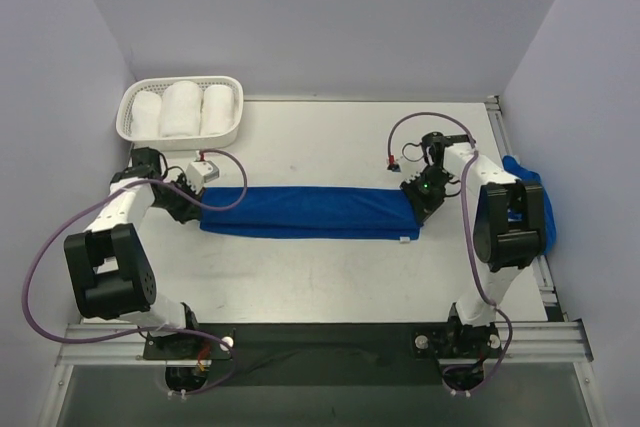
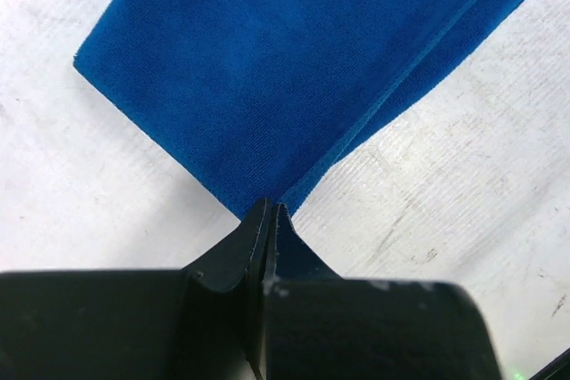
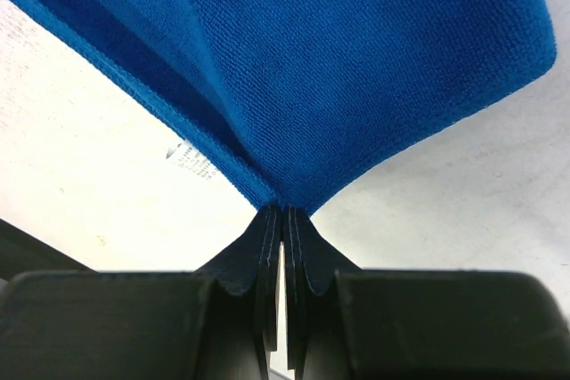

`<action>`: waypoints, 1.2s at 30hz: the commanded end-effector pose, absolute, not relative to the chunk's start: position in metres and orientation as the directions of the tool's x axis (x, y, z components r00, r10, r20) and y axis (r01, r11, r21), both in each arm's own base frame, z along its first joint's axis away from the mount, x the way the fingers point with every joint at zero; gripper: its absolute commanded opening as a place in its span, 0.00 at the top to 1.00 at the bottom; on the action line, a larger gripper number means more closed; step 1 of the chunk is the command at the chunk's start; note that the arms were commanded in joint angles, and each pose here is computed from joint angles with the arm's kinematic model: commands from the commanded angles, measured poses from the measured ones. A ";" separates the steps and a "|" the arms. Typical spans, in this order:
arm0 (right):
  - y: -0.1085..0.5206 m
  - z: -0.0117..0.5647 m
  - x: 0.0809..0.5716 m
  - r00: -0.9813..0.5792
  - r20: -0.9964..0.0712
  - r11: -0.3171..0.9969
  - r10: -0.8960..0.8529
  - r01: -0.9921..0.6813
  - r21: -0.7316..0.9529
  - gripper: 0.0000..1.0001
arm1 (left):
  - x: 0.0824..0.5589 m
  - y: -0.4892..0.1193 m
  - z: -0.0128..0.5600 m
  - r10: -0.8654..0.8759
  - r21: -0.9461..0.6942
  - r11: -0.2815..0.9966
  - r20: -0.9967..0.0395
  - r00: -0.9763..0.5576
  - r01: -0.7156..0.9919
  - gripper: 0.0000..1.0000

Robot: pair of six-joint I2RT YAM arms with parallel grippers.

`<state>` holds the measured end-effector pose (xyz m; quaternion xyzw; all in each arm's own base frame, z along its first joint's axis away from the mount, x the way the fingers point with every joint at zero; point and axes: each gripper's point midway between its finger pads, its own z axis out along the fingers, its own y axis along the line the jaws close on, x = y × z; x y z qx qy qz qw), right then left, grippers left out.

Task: Roll the towels
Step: Fold the towel

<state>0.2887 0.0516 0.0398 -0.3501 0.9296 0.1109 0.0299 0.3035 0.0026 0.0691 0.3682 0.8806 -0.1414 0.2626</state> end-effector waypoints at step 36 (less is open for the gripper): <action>0.044 0.045 0.392 -0.799 -0.155 0.779 -0.581 -0.601 0.179 0.62 | 0.430 0.021 0.077 0.466 -0.113 0.758 -0.596 -0.654 0.643 0.42</action>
